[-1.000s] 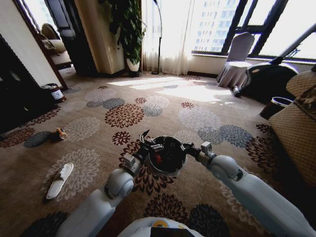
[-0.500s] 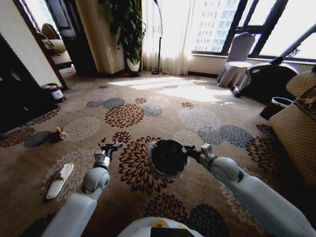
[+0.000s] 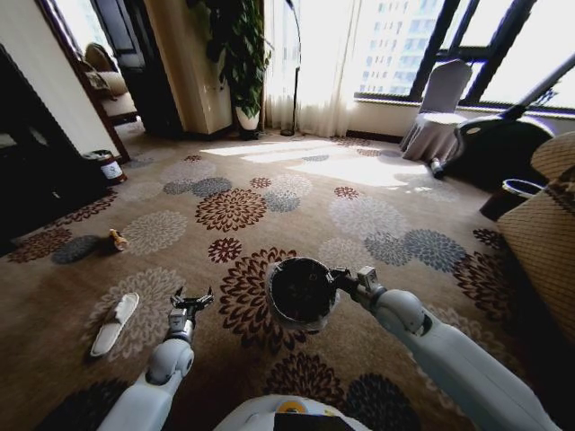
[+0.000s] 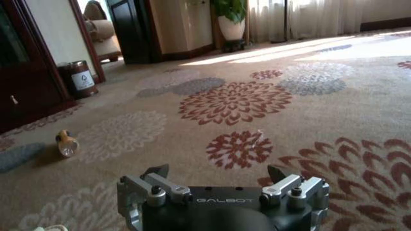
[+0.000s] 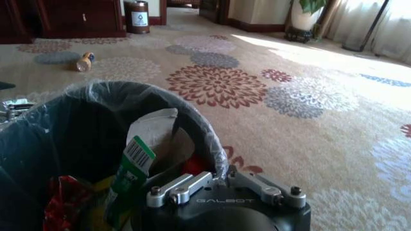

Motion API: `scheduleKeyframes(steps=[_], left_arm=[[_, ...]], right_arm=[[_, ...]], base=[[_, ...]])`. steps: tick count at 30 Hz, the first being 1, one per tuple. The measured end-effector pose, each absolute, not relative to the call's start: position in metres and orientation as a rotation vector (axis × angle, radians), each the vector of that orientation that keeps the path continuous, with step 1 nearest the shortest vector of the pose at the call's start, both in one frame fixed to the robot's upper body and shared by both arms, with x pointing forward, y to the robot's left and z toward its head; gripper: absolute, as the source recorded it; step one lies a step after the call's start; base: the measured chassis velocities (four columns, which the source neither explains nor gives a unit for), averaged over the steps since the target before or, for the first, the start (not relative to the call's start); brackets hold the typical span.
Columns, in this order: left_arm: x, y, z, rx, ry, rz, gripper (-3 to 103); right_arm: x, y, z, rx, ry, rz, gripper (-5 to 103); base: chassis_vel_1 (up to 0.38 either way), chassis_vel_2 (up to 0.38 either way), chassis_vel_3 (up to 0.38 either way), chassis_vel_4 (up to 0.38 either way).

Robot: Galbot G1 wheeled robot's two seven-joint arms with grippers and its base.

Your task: Pick up the trash from the ground and place it into the trash bin.

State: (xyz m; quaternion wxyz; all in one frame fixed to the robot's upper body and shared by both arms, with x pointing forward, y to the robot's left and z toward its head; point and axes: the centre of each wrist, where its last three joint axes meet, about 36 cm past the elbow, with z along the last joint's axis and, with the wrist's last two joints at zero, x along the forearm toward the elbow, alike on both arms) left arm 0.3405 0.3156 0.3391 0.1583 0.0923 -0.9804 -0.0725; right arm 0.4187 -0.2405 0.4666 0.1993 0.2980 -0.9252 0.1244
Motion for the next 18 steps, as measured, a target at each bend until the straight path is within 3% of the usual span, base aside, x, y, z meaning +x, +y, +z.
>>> scheduleKeyframes(steps=[8, 18], left_arm=[[0.3417, 0.3074, 0.3405, 0.239, -2.805, -0.200, 100], [0.3352, 0.3152, 0.3316, 0.270, -2.803, -0.218, 100]], right_arm=[[0.4162, -0.2388, 0.4699, 0.842, -2.595, 0.345, 0], [0.4151, -0.2360, 0.4684, 0.844, -2.600, 0.348, 0]], base=[[0.131, 0.136, 0.017, 0.023], [0.295, 0.315, -0.091, -0.116]])
